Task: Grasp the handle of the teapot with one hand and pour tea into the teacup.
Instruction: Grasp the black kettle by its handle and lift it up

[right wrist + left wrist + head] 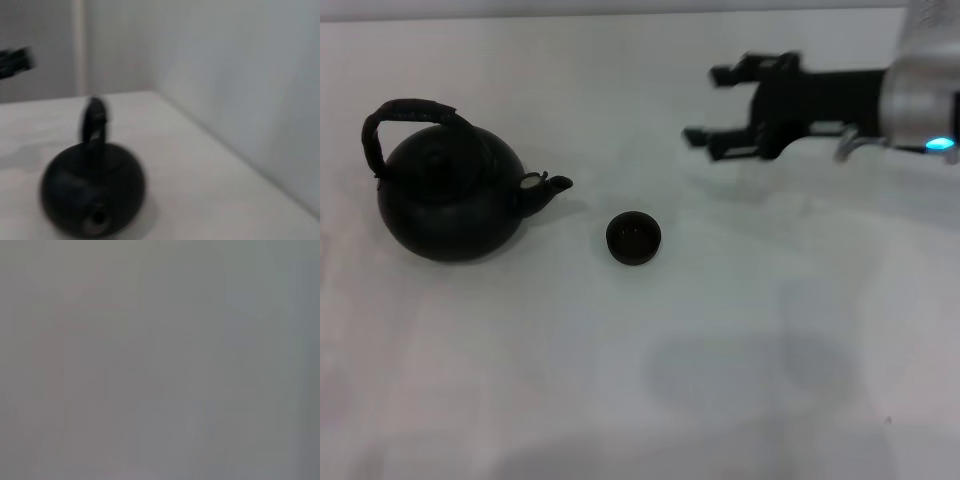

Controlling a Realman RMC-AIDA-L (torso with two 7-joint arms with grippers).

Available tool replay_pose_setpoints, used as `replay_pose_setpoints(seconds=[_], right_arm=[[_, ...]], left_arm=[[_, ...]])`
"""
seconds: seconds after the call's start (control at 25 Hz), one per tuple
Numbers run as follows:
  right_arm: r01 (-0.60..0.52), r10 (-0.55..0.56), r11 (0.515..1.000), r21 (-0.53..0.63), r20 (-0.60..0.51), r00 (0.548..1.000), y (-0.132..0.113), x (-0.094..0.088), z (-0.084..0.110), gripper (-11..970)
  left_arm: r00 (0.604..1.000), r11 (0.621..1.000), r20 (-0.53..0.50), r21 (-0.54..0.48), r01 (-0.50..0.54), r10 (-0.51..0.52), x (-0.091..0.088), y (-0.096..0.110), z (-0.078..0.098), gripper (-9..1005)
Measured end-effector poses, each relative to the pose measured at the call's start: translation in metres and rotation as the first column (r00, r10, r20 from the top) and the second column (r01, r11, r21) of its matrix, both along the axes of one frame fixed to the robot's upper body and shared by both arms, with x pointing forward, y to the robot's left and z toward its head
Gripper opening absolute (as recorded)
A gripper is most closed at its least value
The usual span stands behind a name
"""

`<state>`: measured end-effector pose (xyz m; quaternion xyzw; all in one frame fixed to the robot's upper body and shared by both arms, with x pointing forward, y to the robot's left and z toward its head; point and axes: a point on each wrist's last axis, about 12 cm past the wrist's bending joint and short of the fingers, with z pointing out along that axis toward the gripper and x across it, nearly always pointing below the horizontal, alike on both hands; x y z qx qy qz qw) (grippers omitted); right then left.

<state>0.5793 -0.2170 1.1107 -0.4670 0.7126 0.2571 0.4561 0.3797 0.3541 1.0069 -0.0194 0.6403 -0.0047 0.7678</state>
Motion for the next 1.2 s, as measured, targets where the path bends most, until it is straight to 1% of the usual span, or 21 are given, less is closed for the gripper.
replay_pose_setpoints(seconds=[0.16, 0.2, 0.24, 0.32, 0.44, 0.48, 0.6, 0.8, 1.04, 1.2], right_arm=[[0.087, -0.088, 0.994, 0.062, 0.014, 0.996, -0.027, 0.000, 0.005, 858], [0.101, -0.103, 0.992, 0.076, 0.017, 0.995, -0.032, -0.001, 0.006, 857], [0.113, -0.115, 0.990, 0.088, 0.018, 0.993, -0.036, -0.002, 0.006, 857], [0.130, -0.133, 0.986, 0.103, 0.015, 0.991, -0.043, -0.004, 0.005, 857], [0.142, -0.144, 0.984, 0.107, 0.008, 0.990, -0.047, -0.007, 0.002, 857], [0.145, -0.147, 0.984, 0.106, 0.005, 0.989, -0.048, -0.008, 0.001, 857], [0.155, -0.155, 0.982, 0.105, -0.004, 0.988, -0.051, -0.010, -0.002, 857], [0.160, -0.159, 0.982, 0.105, -0.015, 0.987, -0.053, -0.013, -0.005, 857], [0.154, -0.153, 0.983, 0.105, -0.020, 0.988, -0.054, -0.016, -0.007, 856], [0.139, -0.138, 0.985, 0.102, -0.012, 0.990, -0.054, -0.017, -0.007, 856]], left_arm=[[0.997, 0.997, -0.015, -0.017, 0.071, -0.071, -0.004, -0.004, -0.001, 609], [0.993, 0.992, -0.032, -0.043, 0.116, -0.117, -0.003, -0.007, -0.002, 609], [0.993, 0.992, -0.032, -0.043, 0.116, -0.117, -0.003, -0.007, -0.002, 609], [0.984, 0.984, -0.056, -0.069, 0.166, -0.170, 0.001, -0.008, -0.004, 611], [0.966, 0.967, -0.085, -0.085, 0.238, -0.245, 0.009, -0.009, -0.004, 612], [0.951, 0.955, -0.105, -0.094, 0.280, -0.289, 0.014, -0.009, -0.004, 612], [0.928, 0.936, -0.135, -0.113, 0.334, -0.348, 0.025, -0.009, -0.003, 611], [0.900, 0.912, -0.164, -0.146, 0.383, -0.404, 0.039, -0.006, 0.000, 611], [0.872, 0.894, -0.210, -0.185, 0.408, -0.441, 0.055, -0.006, 0.001, 610], [0.830, 0.870, -0.266, -0.210, 0.446, -0.490, 0.069, -0.006, 0.002, 611]])
